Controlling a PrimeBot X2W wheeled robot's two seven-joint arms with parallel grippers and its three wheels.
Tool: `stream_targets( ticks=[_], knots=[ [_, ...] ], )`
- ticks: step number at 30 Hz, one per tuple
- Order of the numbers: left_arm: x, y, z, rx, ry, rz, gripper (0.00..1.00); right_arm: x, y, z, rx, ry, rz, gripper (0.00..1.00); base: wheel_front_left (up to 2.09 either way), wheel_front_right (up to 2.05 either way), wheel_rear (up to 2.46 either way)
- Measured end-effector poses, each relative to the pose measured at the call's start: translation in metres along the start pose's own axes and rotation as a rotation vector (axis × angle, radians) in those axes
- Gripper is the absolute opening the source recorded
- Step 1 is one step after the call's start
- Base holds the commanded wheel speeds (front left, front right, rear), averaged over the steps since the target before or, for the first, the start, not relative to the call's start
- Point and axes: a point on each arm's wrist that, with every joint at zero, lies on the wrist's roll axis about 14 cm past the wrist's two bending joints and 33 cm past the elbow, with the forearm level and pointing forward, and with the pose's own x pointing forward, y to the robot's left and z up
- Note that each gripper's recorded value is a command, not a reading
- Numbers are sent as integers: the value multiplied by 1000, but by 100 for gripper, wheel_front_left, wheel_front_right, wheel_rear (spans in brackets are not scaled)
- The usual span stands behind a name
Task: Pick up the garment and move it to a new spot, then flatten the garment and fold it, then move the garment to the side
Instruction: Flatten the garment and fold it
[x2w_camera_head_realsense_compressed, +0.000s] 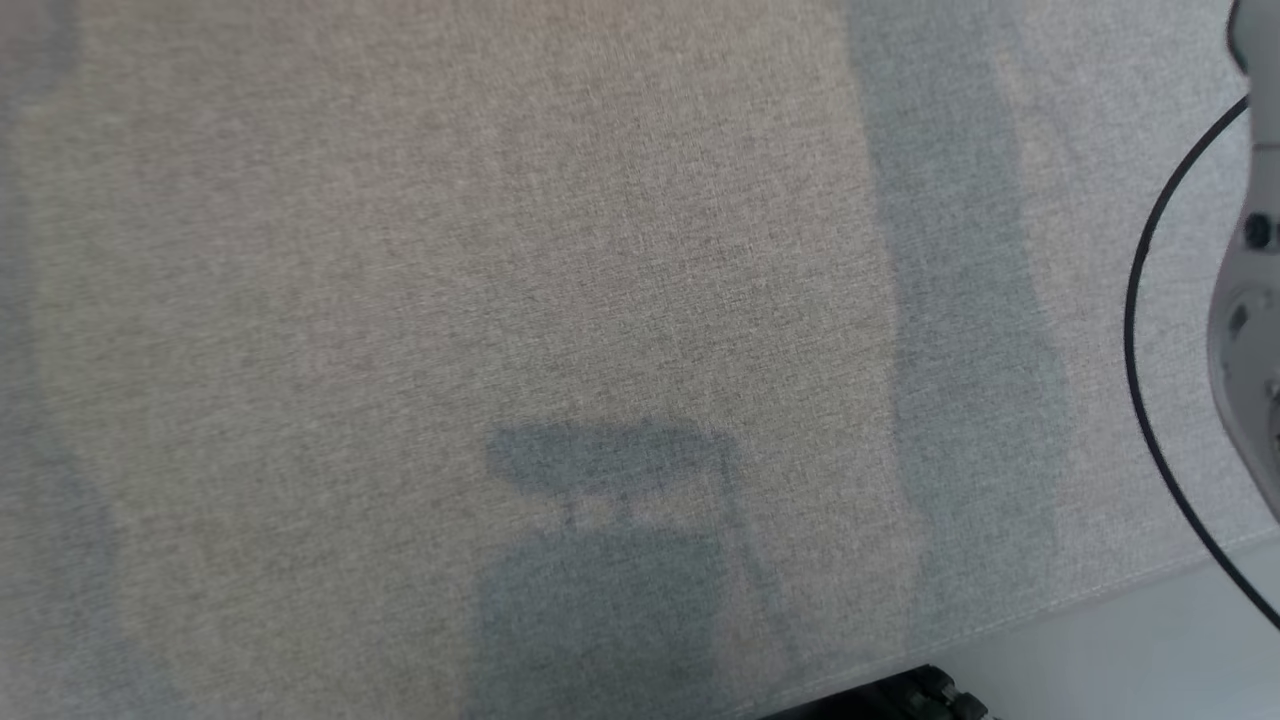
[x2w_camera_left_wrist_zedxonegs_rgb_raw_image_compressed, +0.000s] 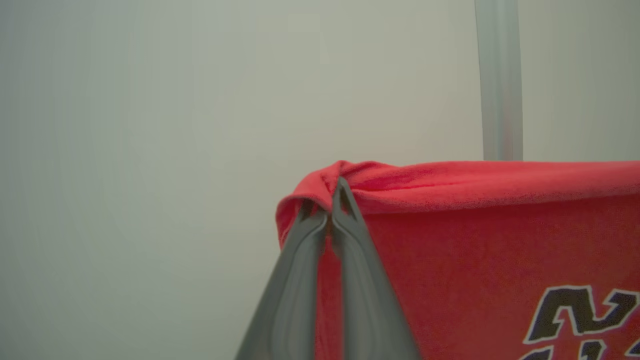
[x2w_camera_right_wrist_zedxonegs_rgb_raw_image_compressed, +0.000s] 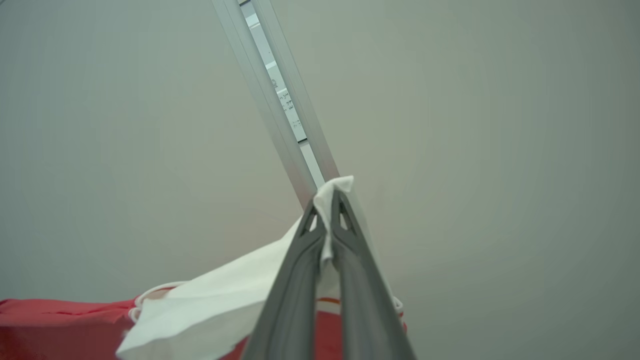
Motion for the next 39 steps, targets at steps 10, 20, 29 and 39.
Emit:
stream_targets(
  ticks=[10,20,29,39],
  knots=[
    [-14,-6,-135,-129,143,13,0,-46,-35,-122,-19,224,-22,0,0,0,0],
    [-75,-25,-168,-321,204,-22,0,-108,-51,-143,51,292,-27,0,0,0,0],
    [-188,-54,-162,-446,309,-82,0,-213,-43,-137,176,415,-84,0,0,0,0],
    [-302,-72,-129,-529,409,-11,0,-311,-28,-110,262,505,-193,0,0,0,0]
  ],
)
